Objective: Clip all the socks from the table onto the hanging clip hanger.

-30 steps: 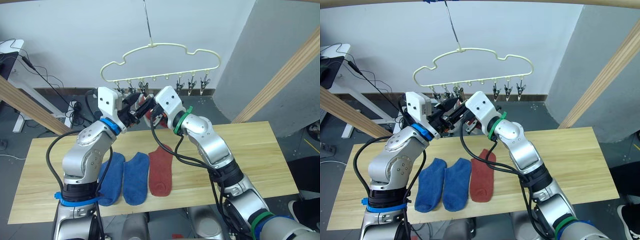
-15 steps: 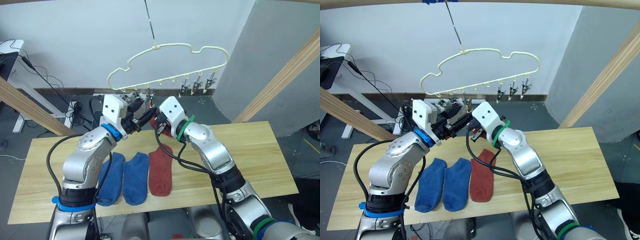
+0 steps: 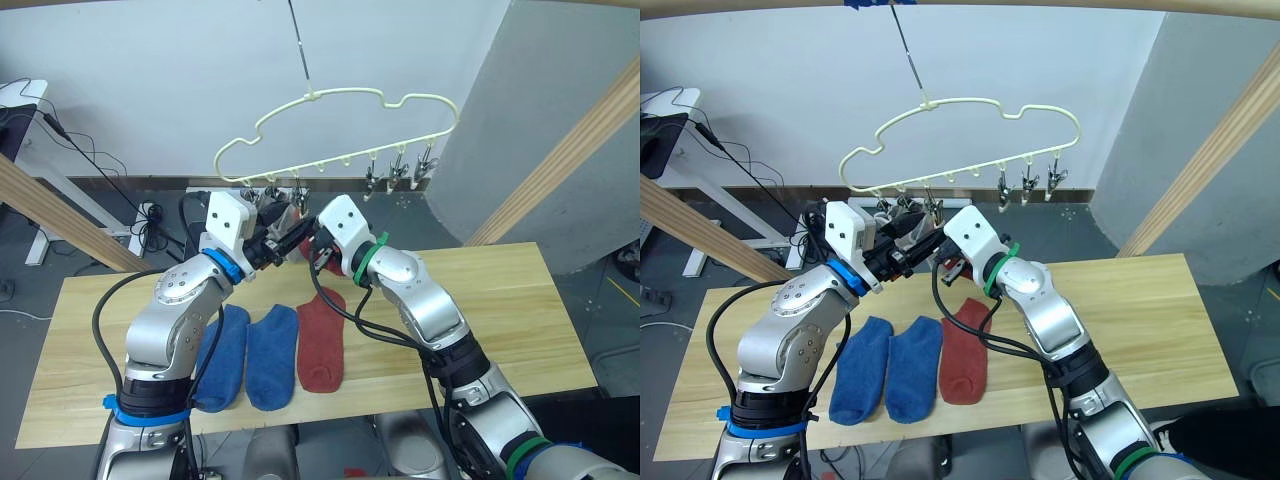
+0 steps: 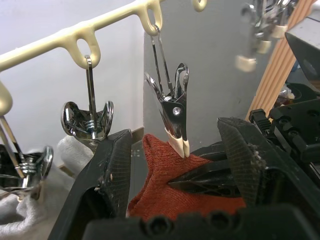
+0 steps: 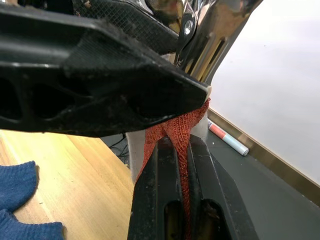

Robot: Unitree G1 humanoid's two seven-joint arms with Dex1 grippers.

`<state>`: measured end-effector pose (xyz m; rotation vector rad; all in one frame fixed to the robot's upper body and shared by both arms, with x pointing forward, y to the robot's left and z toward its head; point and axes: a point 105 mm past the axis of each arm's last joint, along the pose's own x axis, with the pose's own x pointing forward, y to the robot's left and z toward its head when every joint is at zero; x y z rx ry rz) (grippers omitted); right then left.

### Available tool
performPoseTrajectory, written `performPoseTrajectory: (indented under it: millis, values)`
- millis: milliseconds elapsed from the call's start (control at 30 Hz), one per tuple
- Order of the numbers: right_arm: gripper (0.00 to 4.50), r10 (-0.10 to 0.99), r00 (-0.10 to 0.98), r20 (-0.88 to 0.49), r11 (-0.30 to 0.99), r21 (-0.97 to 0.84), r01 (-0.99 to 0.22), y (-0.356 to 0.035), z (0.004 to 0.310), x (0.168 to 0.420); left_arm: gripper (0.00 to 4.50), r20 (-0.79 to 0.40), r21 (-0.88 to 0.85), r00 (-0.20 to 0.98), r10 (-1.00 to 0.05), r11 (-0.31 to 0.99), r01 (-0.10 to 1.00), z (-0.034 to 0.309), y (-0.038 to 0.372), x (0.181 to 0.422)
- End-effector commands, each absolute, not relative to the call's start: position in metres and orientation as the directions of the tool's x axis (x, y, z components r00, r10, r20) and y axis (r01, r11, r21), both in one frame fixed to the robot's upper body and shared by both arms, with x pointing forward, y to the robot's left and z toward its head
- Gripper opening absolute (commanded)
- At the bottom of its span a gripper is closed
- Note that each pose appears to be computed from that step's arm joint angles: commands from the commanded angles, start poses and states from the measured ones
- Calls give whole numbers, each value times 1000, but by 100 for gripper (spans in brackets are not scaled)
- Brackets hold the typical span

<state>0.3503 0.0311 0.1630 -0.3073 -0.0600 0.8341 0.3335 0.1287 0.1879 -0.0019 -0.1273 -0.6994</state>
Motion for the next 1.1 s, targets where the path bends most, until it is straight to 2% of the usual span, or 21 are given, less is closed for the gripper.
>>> performPoseTrajectory:
  millis: [33,333,533,867,900,1100]
  values:
    - [0,760,649,-22,617,-288,-732,37,174,342,304,147,85,737,-660,751,655,197,125,327]
    - [0,759,650,-34,616,-286,-734,34,172,343,304,154,94,730,-666,745,660,202,119,326]
    - [0,758,652,-37,617,-286,-733,33,172,343,304,205,91,730,-652,756,649,215,115,328]
    - [0,748,664,-12,640,-251,-726,32,175,345,304,187,96,747,-638,768,633,209,122,328]
    - [54,748,664,-6,643,-241,-727,32,176,345,308,186,96,748,-637,769,632,208,123,328]
    - [251,753,658,-10,636,-248,-731,33,177,344,308,182,105,753,-632,774,625,208,131,327]
